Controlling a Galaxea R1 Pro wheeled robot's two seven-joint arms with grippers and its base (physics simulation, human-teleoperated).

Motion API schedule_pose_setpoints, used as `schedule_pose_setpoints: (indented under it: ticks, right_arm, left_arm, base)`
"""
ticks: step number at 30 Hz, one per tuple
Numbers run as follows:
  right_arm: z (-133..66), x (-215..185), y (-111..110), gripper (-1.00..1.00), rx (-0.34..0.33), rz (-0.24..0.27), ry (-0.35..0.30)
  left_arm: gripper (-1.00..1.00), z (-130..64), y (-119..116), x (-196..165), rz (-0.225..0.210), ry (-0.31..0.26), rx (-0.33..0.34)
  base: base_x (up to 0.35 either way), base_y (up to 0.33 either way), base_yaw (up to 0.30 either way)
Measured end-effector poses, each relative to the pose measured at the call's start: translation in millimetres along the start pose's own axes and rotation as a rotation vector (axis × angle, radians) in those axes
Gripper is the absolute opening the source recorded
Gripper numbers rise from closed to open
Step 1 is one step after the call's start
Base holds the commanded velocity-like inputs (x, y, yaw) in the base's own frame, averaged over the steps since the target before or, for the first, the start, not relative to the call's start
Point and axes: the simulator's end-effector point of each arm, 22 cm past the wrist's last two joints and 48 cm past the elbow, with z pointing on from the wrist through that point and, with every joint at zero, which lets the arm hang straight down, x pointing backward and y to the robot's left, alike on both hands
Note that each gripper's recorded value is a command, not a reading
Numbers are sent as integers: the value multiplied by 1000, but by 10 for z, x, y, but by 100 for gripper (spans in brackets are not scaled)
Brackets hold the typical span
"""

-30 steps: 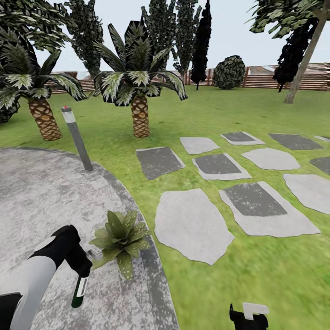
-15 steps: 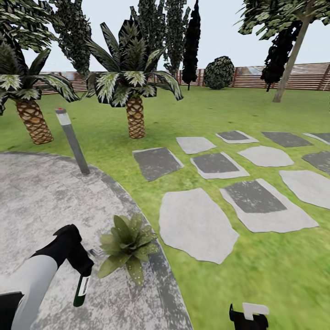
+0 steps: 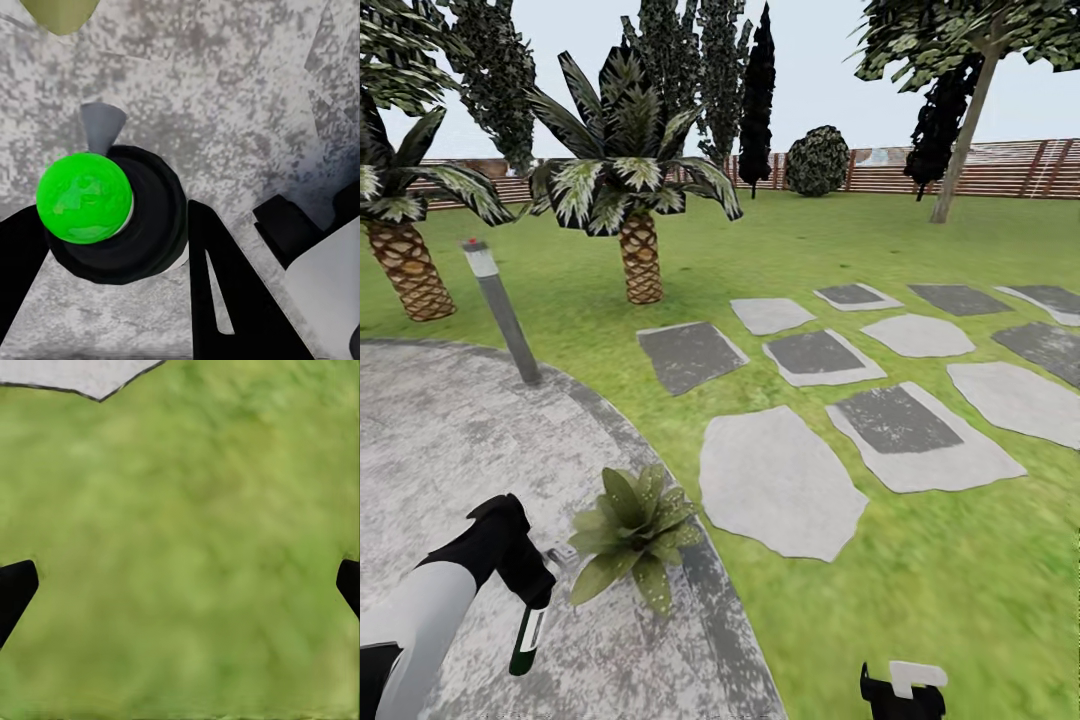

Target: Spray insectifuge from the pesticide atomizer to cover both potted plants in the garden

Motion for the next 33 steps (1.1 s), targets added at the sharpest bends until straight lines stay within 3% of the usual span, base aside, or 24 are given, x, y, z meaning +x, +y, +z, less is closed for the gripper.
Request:
schedule_pose_setpoints:
  ticks: [14, 23, 29, 33]
  right_arm:
    - [-4, -1, 6, 100, 0, 1, 0]
    - [-6, -3, 13, 100, 0, 1, -1]
    - [-5, 1, 6, 100, 0, 1, 0]
    - [-1, 1, -10, 100, 1, -2, 0]
  left_arm:
    - [-100, 66, -59, 24, -2, 12, 10]
    - [-100, 278, -199, 197, -4, 38, 36]
    - [-100, 288, -197, 218, -10, 35, 38]
    - [-100, 248, -64, 318, -27, 41, 19]
  base:
    - [-92, 266, -225]
    - [0, 22, -275]
    - [0, 0, -42]
    - [0, 0, -1]
